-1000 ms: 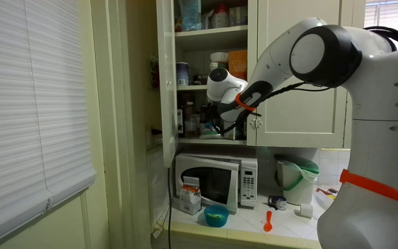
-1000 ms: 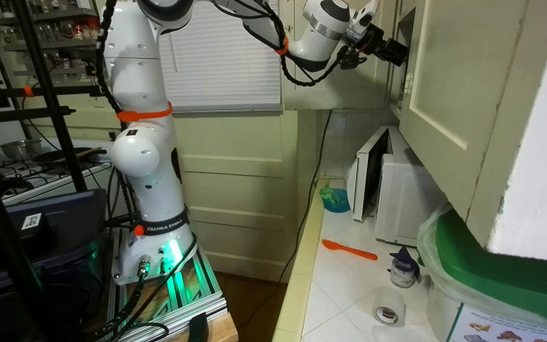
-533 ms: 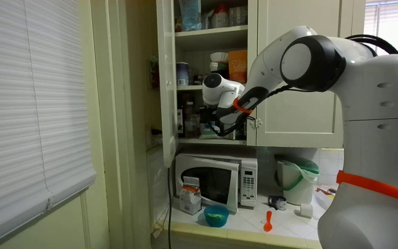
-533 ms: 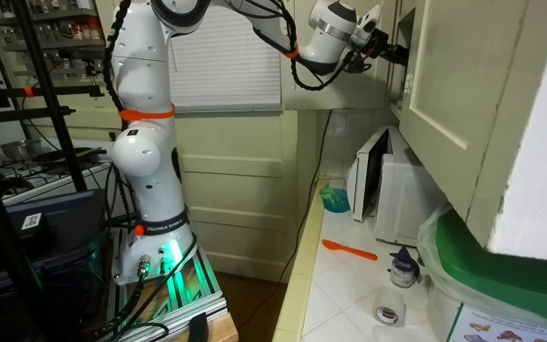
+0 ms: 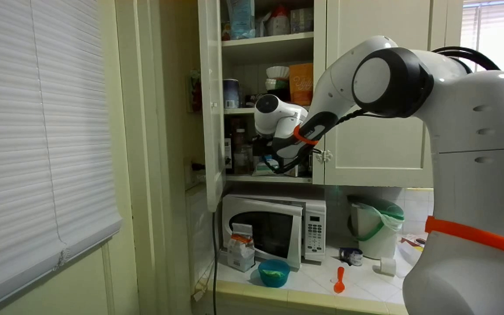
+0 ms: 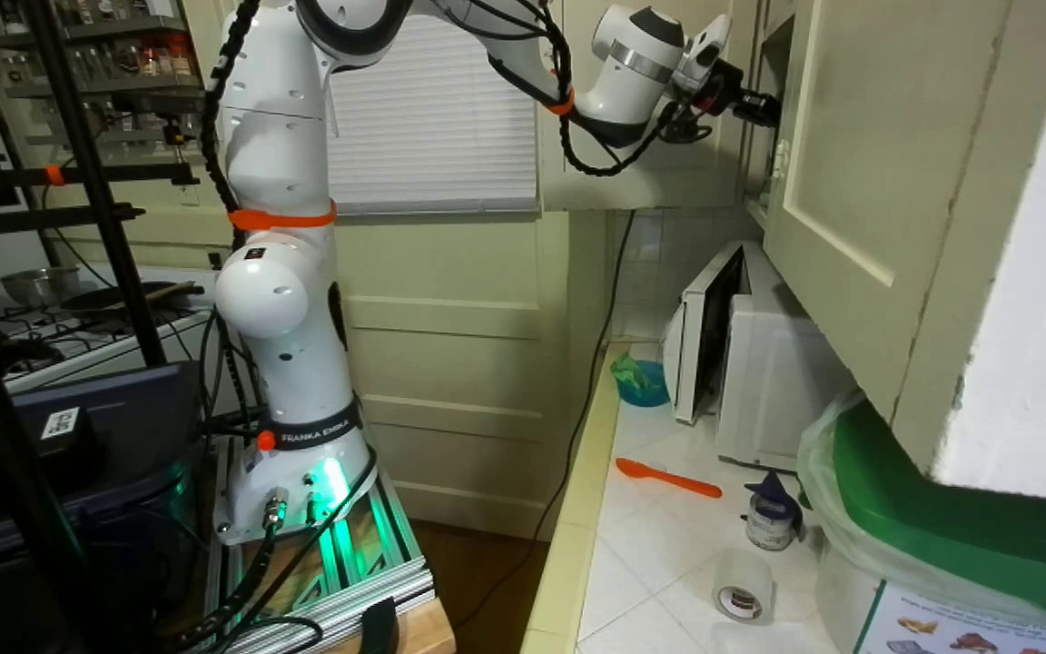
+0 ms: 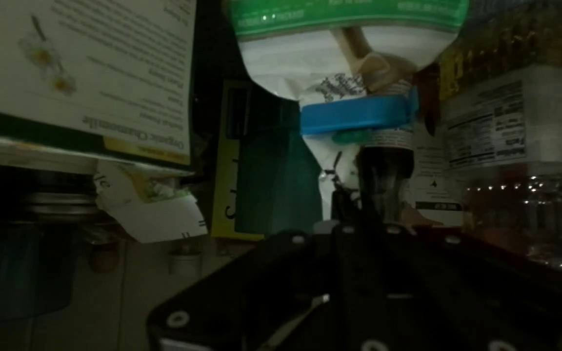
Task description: Move the white packet to the middle shelf.
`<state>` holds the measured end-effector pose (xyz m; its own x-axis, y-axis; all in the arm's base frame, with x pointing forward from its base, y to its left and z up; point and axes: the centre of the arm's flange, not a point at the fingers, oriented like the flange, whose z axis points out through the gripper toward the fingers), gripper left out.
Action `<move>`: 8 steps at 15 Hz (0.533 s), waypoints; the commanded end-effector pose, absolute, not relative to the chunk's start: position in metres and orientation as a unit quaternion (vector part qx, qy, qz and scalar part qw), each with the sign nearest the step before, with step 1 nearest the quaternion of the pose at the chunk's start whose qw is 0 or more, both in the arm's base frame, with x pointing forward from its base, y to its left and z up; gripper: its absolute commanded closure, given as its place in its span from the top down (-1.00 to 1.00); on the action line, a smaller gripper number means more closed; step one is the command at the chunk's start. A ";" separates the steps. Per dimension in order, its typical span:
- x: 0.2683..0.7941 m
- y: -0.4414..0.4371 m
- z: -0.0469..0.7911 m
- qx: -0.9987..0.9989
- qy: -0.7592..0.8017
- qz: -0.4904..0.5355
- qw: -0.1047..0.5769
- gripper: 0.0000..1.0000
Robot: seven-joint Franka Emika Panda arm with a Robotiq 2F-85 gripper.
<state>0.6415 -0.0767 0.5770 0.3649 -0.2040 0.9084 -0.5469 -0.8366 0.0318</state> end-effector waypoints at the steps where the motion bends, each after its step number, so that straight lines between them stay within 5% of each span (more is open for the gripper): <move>1: 0.636 -0.071 0.575 0.809 -0.236 0.513 0.166 -1.00; 8: 0.591 -0.049 0.587 0.823 -0.192 0.508 0.164 -0.99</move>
